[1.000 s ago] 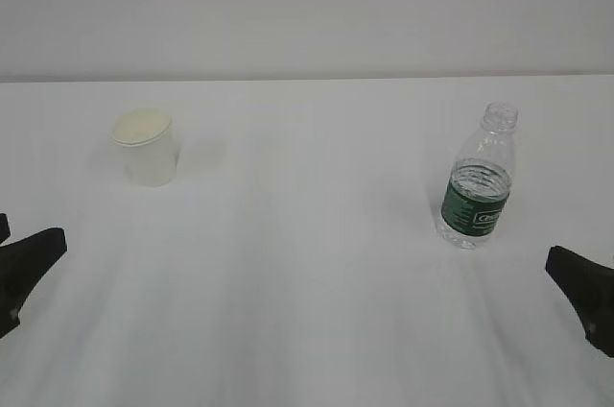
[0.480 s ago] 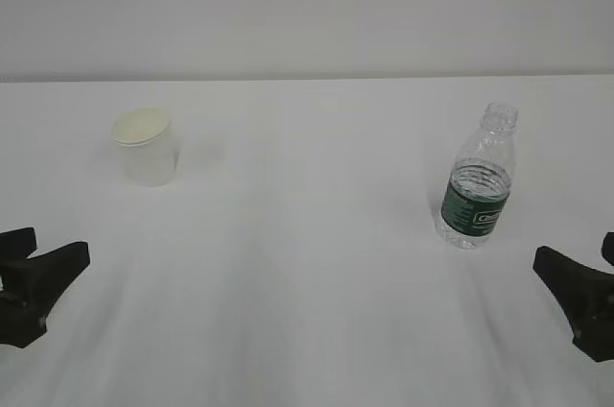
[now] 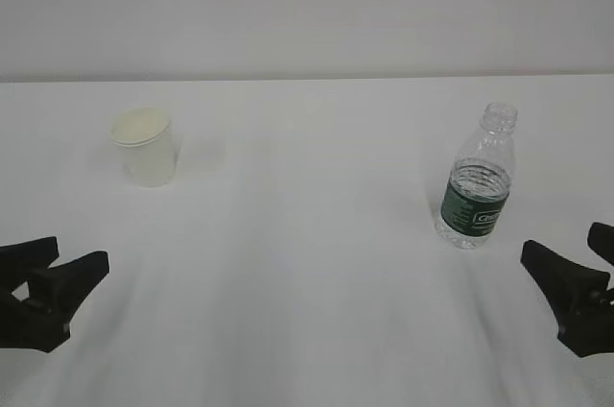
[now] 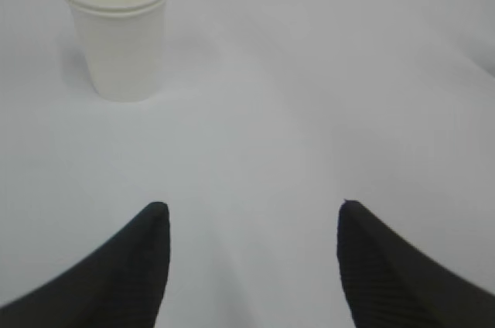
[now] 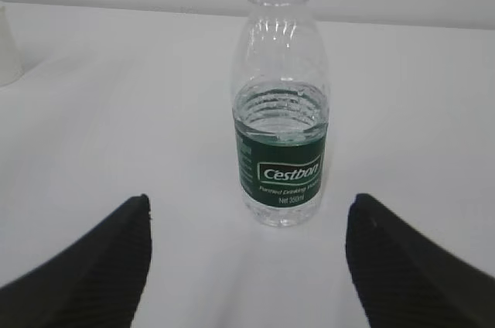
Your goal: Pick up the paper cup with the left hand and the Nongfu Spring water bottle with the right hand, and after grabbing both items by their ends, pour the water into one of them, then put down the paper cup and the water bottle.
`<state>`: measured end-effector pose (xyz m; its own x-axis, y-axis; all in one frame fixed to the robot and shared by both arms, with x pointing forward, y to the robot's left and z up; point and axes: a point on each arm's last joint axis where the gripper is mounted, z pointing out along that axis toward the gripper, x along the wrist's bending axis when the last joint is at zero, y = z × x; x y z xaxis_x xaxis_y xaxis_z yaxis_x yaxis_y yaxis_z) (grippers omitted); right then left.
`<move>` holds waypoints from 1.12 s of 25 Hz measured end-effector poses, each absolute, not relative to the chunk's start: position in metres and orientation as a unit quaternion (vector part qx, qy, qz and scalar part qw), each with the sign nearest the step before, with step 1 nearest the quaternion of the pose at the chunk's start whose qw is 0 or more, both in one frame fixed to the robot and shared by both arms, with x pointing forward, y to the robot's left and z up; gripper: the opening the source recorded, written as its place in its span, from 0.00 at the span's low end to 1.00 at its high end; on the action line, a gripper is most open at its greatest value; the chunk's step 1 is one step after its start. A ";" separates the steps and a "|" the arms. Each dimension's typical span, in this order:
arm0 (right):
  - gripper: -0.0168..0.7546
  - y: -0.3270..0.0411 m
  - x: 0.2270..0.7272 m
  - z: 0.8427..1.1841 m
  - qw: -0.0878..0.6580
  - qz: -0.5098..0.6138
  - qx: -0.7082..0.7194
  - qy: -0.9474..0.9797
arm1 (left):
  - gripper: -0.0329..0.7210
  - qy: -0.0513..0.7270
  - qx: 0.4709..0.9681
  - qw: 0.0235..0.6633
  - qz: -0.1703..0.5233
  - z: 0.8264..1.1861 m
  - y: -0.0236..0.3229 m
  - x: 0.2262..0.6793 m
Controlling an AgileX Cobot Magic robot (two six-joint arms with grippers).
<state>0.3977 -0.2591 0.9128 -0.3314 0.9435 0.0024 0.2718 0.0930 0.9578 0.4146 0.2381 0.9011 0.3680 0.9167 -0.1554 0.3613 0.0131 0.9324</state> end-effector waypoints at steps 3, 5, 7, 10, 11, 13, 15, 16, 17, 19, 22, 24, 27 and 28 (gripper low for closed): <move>0.78 -0.259 0.399 0.905 0.333 0.477 0.471 0.663 | 0.69 0.496 0.657 0.505 0.261 0.896 0.237 0.414; 0.78 -0.259 0.399 0.901 0.329 0.468 0.472 0.670 | 0.69 0.494 0.660 0.504 0.259 0.894 0.237 0.414; 0.78 -0.259 0.399 0.899 0.333 0.460 0.463 0.681 | 0.69 0.488 0.664 0.502 0.264 0.895 0.237 0.415; 0.78 -0.258 0.399 0.899 0.336 0.457 0.451 0.689 | 0.69 0.483 0.667 0.501 0.268 0.895 0.237 0.415; 0.78 -0.257 0.399 0.899 0.336 0.457 0.449 0.690 | 0.69 0.482 0.667 0.501 0.268 0.895 0.237 0.415; 0.78 -0.257 0.398 0.899 0.335 0.459 0.444 0.693 | 0.69 0.484 0.665 0.500 0.270 0.895 0.237 0.415; 0.78 -0.257 0.398 0.899 0.336 0.459 0.443 0.693 | 0.69 0.488 0.663 0.498 0.274 0.895 0.238 0.415; 0.78 -0.257 0.398 0.899 0.336 0.459 0.443 0.693 | 0.69 0.492 0.660 0.497 0.276 0.895 0.239 0.416; 0.78 -0.256 0.398 0.899 0.334 0.460 0.441 0.695 | 0.69 0.496 0.656 0.495 0.279 0.895 0.240 0.416; 0.78 -0.255 0.398 0.899 0.332 0.461 0.436 0.698 | 0.69 0.500 0.654 0.494 0.282 0.895 0.241 0.417; 0.78 -0.255 0.398 0.899 0.330 0.462 0.434 0.699 | 0.72 0.502 0.651 0.493 0.285 0.895 0.242 0.417; 0.78 -0.255 0.398 0.899 0.330 0.462 0.434 0.699 | 0.79 0.503 0.647 0.494 0.289 0.896 0.242 0.420; 0.78 -0.255 0.398 0.899 0.330 0.462 0.434 0.699 | 0.86 0.509 0.641 0.493 0.295 0.897 0.243 0.421; 0.78 -0.255 0.398 0.899 0.330 0.462 0.434 0.699 | 0.87 0.512 0.639 0.492 0.296 0.897 0.244 0.421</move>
